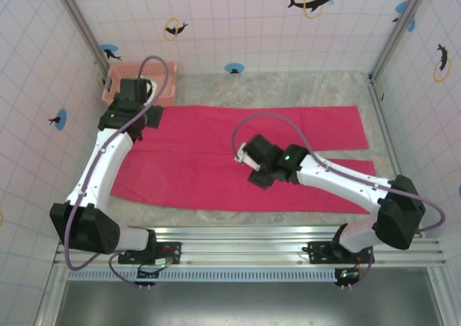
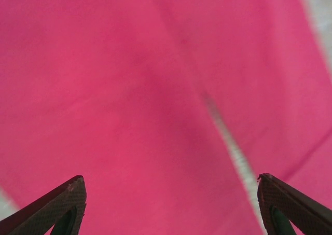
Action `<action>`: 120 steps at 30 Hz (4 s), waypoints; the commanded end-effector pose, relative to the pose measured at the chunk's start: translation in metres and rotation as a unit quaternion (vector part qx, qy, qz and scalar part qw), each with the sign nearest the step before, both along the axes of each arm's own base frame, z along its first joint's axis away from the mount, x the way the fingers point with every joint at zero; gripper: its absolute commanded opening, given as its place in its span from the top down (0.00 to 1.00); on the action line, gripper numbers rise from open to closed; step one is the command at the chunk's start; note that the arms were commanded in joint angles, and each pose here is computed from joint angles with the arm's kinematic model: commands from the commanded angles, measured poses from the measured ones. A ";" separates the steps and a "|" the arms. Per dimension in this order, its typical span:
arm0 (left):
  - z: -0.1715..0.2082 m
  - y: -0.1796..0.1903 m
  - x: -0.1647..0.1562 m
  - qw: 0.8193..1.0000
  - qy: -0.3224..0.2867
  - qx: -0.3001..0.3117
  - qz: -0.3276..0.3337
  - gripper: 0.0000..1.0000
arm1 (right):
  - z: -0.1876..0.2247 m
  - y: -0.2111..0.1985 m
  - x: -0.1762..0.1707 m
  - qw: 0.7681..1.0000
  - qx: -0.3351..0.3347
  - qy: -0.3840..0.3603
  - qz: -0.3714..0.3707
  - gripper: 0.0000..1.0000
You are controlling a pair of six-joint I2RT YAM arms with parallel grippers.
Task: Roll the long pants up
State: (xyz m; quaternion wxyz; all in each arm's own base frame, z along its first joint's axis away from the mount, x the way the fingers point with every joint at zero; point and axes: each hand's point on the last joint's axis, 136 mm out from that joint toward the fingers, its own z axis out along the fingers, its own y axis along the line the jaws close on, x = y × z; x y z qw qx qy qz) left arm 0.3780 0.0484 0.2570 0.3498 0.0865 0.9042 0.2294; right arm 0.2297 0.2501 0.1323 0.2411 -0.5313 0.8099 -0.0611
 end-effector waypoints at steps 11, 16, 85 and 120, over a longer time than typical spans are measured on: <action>-0.034 0.004 -0.073 0.996 0.086 -0.007 0.017 0.02 | -0.064 -0.001 -0.089 0.984 -0.125 0.110 0.069 0.25; -0.031 0.003 -0.077 0.996 0.088 -0.012 0.017 0.02 | -0.092 0.008 -0.099 0.978 -0.123 0.156 0.057 0.31; -0.172 -0.135 -0.138 0.901 0.392 0.048 -0.177 1.00 | 0.047 0.013 0.069 0.964 0.163 0.188 -0.091 1.00; -0.122 -0.058 0.137 0.921 0.293 0.200 -0.159 1.00 | -0.029 -0.030 0.274 0.961 0.108 0.138 -0.216 1.00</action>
